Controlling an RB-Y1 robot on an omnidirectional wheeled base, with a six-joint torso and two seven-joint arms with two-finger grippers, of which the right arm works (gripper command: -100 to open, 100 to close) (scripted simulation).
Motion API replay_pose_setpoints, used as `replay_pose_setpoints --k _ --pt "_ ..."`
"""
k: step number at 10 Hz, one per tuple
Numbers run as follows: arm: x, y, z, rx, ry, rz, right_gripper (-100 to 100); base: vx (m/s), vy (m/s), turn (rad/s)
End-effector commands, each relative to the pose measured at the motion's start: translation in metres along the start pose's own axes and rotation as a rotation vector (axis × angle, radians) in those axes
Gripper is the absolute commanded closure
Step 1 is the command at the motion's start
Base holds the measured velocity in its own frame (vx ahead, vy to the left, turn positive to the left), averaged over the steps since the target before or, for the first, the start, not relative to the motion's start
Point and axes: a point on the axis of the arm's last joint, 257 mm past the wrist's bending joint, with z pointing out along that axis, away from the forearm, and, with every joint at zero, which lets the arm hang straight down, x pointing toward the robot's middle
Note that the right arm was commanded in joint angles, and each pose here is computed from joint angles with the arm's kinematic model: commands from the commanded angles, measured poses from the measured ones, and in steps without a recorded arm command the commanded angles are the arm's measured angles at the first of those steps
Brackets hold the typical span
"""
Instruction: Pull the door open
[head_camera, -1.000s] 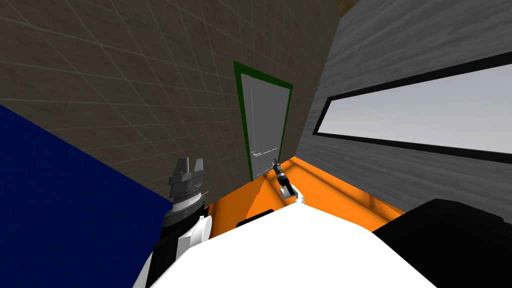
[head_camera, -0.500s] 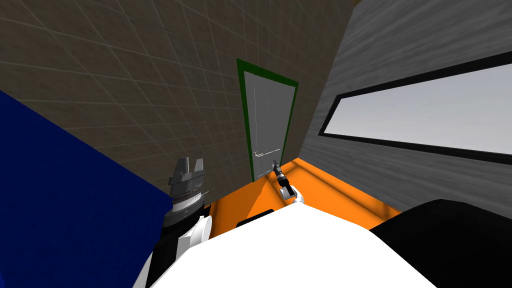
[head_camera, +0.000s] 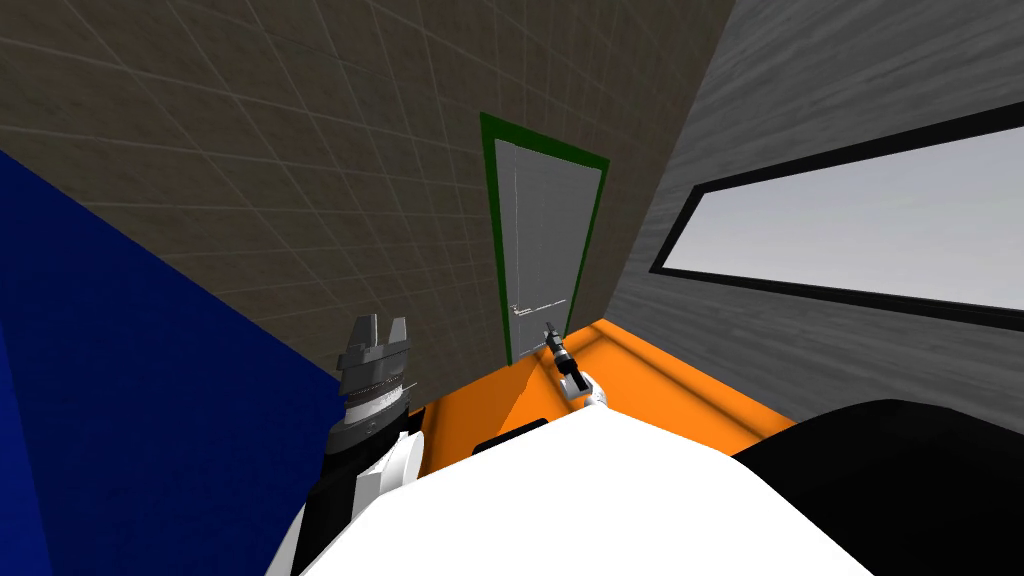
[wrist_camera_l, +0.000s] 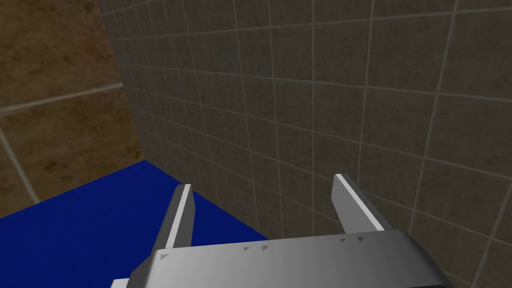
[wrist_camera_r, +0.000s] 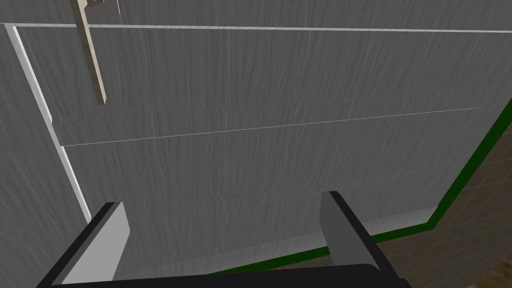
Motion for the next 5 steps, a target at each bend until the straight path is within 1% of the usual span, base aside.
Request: replay_pose_setpoints --k 1,2,3,4,5 --pt "-0.001 -0.01 -0.0032 0.02 0.0 0.002 -100 0.045 -0.011 0.068" --pt "-0.002 -0.017 -0.0032 0.031 0.002 0.004 -100 0.046 -0.007 0.115" --pt "-0.003 -0.02 -0.0046 0.038 0.001 0.005 -100 0.04 -0.01 0.044" --pt "-0.004 -0.027 -0.0052 0.05 0.003 0.007 -100 0.054 -0.01 0.096" --pt "-0.004 -0.029 -0.0063 0.055 0.002 0.007 -100 0.053 -0.015 0.055"
